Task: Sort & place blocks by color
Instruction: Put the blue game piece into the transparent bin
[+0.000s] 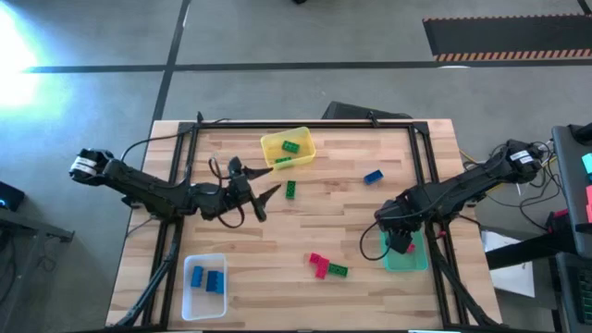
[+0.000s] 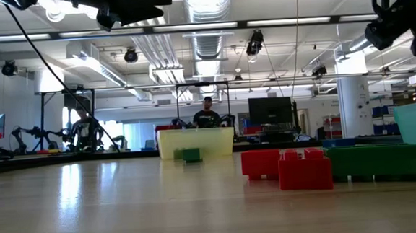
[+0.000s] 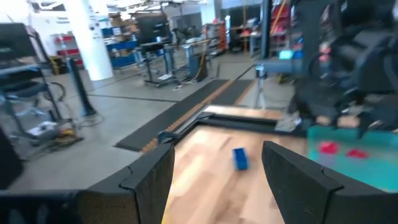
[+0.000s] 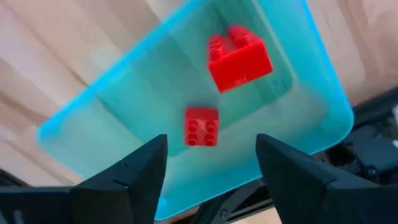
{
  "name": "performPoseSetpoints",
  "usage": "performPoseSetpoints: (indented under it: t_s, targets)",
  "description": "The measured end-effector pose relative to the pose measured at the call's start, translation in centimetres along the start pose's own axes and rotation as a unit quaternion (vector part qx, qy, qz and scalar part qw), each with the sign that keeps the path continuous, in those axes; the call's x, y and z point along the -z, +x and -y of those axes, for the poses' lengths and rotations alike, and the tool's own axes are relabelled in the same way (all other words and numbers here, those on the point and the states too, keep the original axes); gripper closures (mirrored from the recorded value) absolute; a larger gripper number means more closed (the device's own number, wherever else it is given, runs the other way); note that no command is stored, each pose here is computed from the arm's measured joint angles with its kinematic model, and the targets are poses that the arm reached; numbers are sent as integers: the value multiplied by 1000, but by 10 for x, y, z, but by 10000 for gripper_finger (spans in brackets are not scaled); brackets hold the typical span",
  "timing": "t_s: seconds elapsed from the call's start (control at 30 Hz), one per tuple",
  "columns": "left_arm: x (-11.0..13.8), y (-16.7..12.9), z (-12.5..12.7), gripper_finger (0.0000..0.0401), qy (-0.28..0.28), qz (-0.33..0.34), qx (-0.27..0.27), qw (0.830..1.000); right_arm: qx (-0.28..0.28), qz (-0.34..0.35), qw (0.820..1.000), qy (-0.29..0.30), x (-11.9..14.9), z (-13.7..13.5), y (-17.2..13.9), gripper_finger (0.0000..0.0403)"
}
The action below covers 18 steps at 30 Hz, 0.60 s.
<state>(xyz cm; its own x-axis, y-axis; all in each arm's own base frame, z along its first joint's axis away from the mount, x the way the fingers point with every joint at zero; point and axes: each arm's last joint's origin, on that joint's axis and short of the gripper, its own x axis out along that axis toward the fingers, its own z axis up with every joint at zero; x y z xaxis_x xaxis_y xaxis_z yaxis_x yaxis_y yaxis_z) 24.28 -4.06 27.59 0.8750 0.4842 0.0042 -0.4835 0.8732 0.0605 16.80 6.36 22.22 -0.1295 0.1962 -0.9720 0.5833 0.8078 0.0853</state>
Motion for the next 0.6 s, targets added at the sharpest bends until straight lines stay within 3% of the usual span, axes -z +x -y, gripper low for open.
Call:
performPoseSetpoints:
  t_s: [0.2,0.4,0.6]
  targets:
    - [7,-3,12,175,-46,-12,21,999,23,114,993,-23,-6,-8,-25,151]
    - [18,0,19,175,-102,-33,24,994,77,238,966,-70,-15,-12,-54,149]
    - [19,1,20,175,-149,-36,21,988,97,255,956,-103,-39,5,-77,155]
